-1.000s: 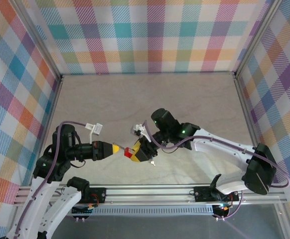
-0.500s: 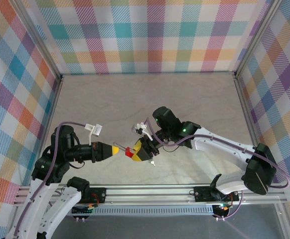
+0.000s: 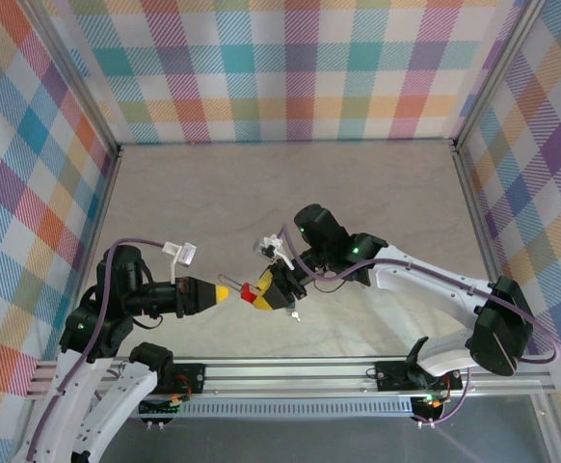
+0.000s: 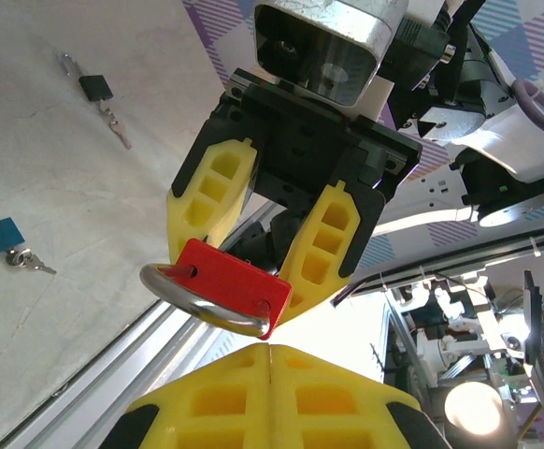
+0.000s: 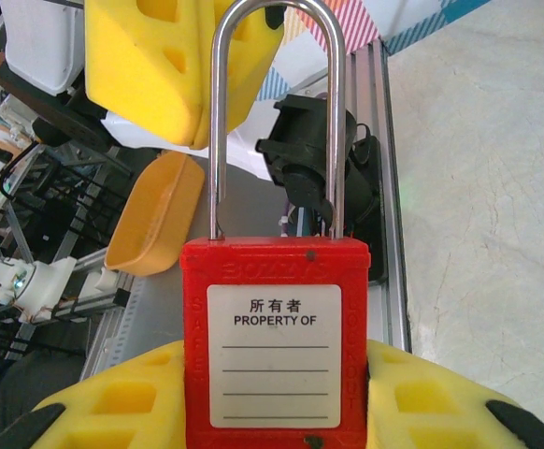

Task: Lock with the key

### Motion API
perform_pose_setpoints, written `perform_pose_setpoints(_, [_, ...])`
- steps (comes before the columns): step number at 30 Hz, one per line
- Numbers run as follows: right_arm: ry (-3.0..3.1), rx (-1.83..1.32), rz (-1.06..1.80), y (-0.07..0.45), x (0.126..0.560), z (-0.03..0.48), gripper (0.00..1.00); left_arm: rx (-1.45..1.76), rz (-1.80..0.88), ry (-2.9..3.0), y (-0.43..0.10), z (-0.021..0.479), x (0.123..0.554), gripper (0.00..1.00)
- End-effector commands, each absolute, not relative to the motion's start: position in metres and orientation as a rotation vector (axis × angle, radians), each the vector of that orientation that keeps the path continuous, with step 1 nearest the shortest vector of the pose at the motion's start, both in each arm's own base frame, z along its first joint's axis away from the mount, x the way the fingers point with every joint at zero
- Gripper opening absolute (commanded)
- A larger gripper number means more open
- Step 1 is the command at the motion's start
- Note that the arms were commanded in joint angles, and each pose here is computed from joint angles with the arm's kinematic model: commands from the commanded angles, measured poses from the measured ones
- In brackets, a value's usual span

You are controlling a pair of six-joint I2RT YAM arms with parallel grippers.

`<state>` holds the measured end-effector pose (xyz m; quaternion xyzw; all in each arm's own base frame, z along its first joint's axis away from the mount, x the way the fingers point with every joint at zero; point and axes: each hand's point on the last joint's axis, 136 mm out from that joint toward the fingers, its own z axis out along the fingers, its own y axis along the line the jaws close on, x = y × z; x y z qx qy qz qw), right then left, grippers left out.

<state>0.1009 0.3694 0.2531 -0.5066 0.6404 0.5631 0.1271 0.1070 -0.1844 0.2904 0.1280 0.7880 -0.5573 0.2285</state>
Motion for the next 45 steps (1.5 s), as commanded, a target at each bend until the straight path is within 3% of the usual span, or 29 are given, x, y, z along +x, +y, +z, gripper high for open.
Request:
perform_pose_setpoints(1, [1.832,-1.483,1.613,0.369,0.103,0.259,0.0,0.344,-1.482,2.175,-0.181,0.289,0.108,0.22])
perform_pose_setpoints(2, [1.837,-1.479,1.606,0.369,0.104,0.258,0.0,0.329,-1.466,2.18,-0.18,0.288,0.11,0.4])
perform_pose_setpoints(6, [1.85,-1.473,1.582,0.37,0.106,0.254,0.0,0.287,-1.411,2.181,-0.175,0.29,0.116,0.66])
perform_pose_setpoints(8, [1.852,-1.473,1.569,0.371,0.106,0.254,0.0,0.261,-1.387,2.173,-0.173,0.295,0.119,0.76])
perform_pose_setpoints(13, [1.846,-1.47,1.568,0.37,0.106,0.256,0.0,0.18,-1.317,2.196,-0.165,0.293,0.126,0.83])
perform_pose_setpoints(22, [1.848,-1.473,1.562,0.371,0.105,0.255,0.0,0.024,-1.331,2.19,-0.161,0.301,0.138,0.79])
perform_pose_setpoints(40, [1.868,-1.475,1.532,0.376,0.107,0.25,0.0,-0.152,-1.364,2.276,-0.164,0.284,0.153,0.51])
perform_pose_setpoints(45, [1.873,-1.472,1.517,0.376,0.108,0.249,0.0,-0.157,-1.365,2.309,-0.166,0.278,0.152,0.5])
